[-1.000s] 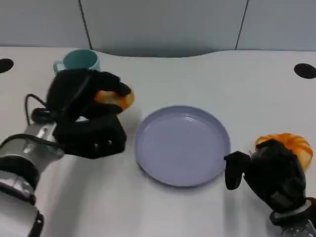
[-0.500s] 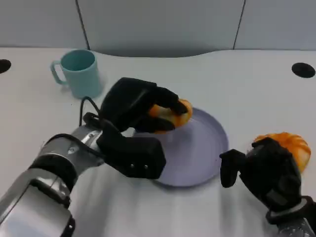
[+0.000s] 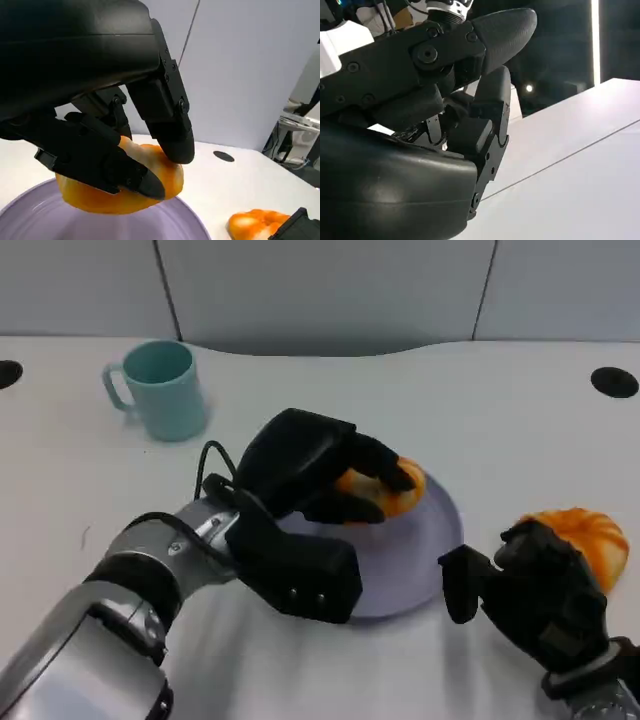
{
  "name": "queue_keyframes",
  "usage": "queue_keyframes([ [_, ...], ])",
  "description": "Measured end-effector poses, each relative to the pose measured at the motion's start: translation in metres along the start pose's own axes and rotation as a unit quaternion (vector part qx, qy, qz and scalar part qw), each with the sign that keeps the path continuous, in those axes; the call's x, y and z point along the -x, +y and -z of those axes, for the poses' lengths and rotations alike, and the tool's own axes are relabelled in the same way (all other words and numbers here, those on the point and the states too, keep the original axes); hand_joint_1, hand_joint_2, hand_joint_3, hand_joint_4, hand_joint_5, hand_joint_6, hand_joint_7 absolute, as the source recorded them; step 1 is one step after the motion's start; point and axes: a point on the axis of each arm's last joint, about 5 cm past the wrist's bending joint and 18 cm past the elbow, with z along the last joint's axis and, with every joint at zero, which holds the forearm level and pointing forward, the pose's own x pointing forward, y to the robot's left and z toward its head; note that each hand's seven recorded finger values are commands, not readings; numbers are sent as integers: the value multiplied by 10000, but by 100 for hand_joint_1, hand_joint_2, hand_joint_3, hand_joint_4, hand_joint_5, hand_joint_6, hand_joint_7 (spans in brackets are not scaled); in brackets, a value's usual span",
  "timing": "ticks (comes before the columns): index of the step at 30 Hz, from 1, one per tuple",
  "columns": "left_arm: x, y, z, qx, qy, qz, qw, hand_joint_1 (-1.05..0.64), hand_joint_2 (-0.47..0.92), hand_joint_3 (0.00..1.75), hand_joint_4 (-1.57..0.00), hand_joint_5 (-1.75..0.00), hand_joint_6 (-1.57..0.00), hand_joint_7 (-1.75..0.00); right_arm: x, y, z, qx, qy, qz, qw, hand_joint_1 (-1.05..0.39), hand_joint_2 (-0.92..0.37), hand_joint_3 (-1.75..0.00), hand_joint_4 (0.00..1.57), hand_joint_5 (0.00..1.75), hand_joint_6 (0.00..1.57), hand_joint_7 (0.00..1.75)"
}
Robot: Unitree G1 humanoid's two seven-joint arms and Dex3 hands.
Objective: Grasp the bread from the table and place it into the plate.
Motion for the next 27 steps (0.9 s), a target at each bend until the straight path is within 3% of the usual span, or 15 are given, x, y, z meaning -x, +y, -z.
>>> queue_keyframes([
  [3, 0, 6, 16, -42, 150, 344, 9993, -71, 79, 1, -42, -31, -58, 0, 3, -6, -8, -42, 33, -29, 10000, -52, -91, -3, 68, 152, 91, 59],
  [8, -5, 31, 29, 5, 258, 342, 9991, -80, 87, 1, -24, -58, -59, -1, 8, -11, -18, -31, 45, -12, 10000, -51, -91, -1, 70, 148, 92, 58],
  [18, 5, 62, 54, -51, 322, 331, 9989, -86, 92, 10, -2, -90, -60, 0, 11, -12, -21, -11, 45, -32, 10000, -52, -92, -2, 68, 152, 92, 58],
  [24, -21, 206, 66, 1275, 504, -186, 9904, -90, 92, 19, -7, -96, -53, 0, 13, -15, -27, -3, 55, 30, 10000, -50, -92, -4, 65, 154, 88, 64],
  [27, -13, 265, 92, 2473, 589, -489, 9659, -93, 92, 19, -8, -100, -49, 0, 14, -17, -29, -2, 62, 27, 10000, -50, -90, -1, 72, 143, 93, 58],
])
